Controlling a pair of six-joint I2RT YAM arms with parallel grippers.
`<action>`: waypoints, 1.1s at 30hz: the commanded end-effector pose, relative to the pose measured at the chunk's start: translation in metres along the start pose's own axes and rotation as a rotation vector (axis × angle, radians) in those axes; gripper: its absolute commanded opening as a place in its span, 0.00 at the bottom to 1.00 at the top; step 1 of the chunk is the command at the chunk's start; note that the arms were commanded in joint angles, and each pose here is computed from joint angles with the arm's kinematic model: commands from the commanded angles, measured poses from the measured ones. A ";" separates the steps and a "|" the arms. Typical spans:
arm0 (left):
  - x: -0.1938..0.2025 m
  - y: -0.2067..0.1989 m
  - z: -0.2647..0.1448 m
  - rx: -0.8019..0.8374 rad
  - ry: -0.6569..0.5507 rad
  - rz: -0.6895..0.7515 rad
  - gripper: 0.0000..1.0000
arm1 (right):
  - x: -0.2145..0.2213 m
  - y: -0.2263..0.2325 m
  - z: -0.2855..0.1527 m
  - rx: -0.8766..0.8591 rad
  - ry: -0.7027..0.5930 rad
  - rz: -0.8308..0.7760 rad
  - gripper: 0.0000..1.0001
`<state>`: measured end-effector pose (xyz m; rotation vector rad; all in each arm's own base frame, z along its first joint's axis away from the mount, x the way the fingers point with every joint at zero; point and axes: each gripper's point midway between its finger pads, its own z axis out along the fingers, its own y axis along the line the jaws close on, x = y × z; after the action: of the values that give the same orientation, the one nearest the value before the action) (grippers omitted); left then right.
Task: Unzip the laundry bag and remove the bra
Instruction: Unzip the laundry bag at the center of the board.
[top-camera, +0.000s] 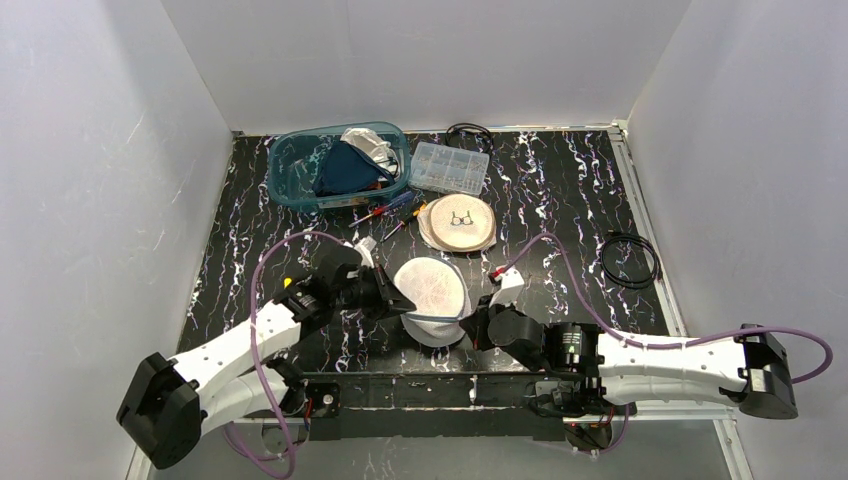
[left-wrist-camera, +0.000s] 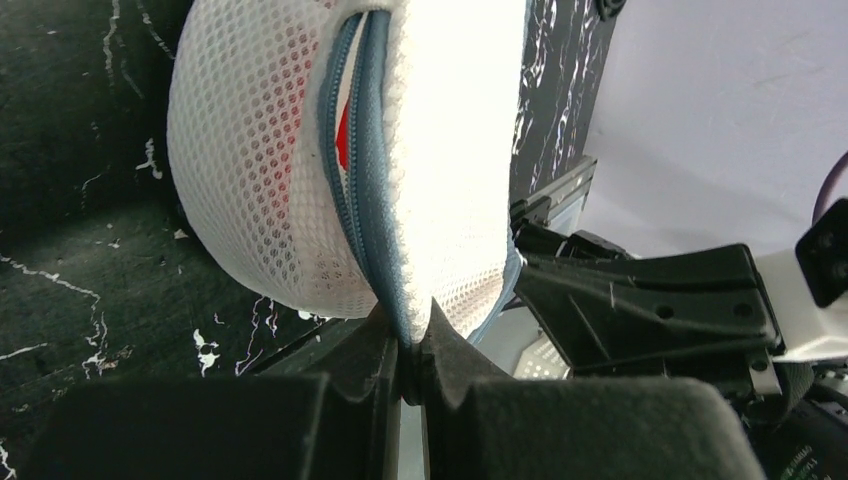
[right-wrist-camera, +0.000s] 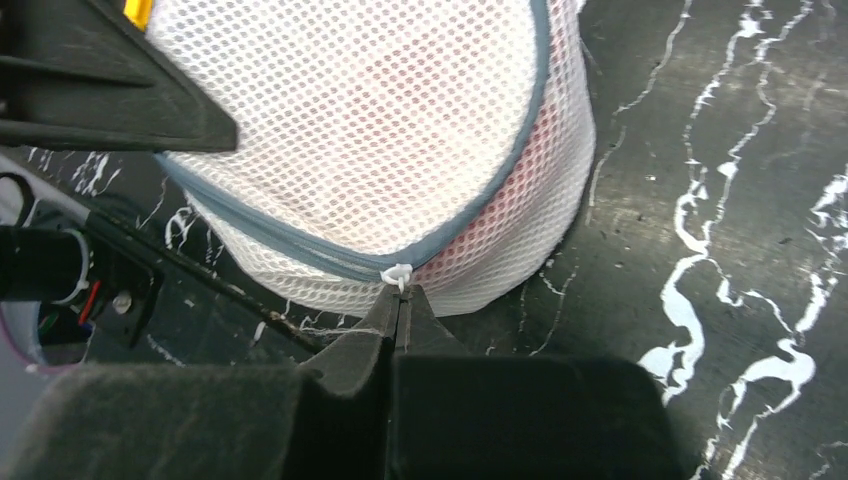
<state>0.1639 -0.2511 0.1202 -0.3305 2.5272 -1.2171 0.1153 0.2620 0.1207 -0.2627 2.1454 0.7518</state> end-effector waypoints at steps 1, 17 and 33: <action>0.003 -0.008 -0.004 0.028 0.085 0.118 0.00 | 0.000 -0.051 -0.005 0.213 -0.053 -0.028 0.01; -0.014 -0.008 -0.026 -0.067 0.096 0.192 0.73 | 0.002 0.044 0.021 -0.153 -0.005 -0.058 0.01; 0.025 0.018 -0.071 -0.003 -0.001 -0.066 0.78 | 0.006 0.127 0.039 -0.390 0.045 -0.073 0.01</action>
<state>0.1078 -0.1924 0.1445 -0.3069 2.5340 -1.1983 0.0919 0.3601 0.1177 -0.5411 2.1009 0.9853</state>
